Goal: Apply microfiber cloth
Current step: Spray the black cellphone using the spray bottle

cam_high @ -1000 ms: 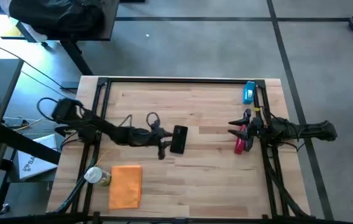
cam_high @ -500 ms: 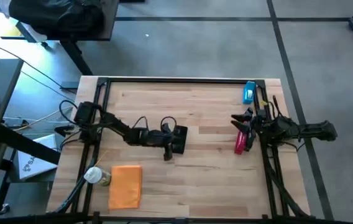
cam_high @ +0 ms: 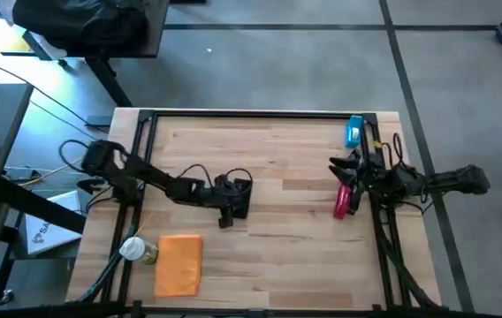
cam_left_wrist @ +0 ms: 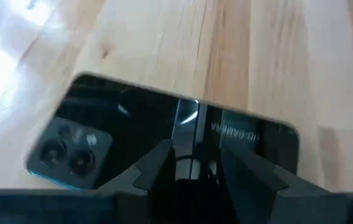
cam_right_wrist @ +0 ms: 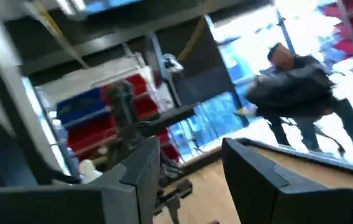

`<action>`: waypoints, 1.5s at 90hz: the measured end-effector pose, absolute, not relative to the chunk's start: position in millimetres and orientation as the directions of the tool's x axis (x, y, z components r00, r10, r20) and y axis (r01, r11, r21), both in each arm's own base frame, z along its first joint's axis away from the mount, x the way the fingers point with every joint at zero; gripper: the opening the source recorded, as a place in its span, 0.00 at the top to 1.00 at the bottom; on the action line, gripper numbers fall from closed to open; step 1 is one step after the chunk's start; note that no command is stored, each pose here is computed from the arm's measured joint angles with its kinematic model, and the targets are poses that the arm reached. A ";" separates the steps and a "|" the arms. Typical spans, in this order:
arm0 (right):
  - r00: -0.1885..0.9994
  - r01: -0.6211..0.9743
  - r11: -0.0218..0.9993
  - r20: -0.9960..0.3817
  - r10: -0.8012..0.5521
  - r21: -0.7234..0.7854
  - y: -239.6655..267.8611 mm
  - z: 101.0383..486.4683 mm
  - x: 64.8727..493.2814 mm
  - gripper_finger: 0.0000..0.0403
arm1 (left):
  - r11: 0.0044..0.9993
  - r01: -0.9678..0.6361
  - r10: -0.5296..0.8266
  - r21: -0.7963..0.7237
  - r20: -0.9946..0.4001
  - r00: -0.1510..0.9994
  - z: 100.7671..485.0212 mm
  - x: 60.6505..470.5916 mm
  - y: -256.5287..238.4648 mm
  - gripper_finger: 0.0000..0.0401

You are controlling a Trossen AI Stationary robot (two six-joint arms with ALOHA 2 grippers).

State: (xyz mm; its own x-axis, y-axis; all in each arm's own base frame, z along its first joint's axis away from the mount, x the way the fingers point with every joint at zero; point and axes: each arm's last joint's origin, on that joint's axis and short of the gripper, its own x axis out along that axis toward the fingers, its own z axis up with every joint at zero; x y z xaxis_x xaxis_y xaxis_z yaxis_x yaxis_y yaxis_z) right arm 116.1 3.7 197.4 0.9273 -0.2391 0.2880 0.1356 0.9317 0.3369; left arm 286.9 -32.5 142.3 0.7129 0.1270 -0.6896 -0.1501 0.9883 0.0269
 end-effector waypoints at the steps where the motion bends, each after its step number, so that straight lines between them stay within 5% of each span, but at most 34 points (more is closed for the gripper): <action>1: 0.927 0.133 0.934 0.291 -0.235 0.331 4.2 197.6 117.4 0.65 | 0.989 -0.148 0.123 0.023 -0.686 0.718 145.9 285.8 -32.7 0.70; 24: 0.973 0.151 0.957 0.135 -0.189 0.249 12.6 197.8 164.8 0.65 | 0.988 -0.130 0.155 0.085 -0.595 0.788 194.4 264.3 -34.2 0.70; 74: 0.922 0.191 0.980 -0.334 -0.196 -0.048 27.0 187.6 273.3 0.65 | 0.954 0.082 0.174 0.290 -0.753 0.634 163.5 255.0 -32.7 0.70; 84: 0.889 0.165 0.979 -0.413 -0.199 -0.117 29.0 179.8 287.9 0.65 | 0.847 0.297 0.168 0.440 -0.752 0.637 157.7 251.3 -34.2 0.70; 107: 0.835 0.110 0.972 -0.510 -0.205 -0.210 33.0 154.3 318.1 0.65 | 0.395 0.686 0.108 0.611 -0.772 0.626 144.0 243.6 -32.2 0.65; 135: 0.805 -0.194 0.894 -0.586 -0.089 -0.403 41.9 141.0 354.0 0.65 | 0.288 0.692 0.079 0.662 -0.736 0.672 134.8 243.5 -26.9 0.52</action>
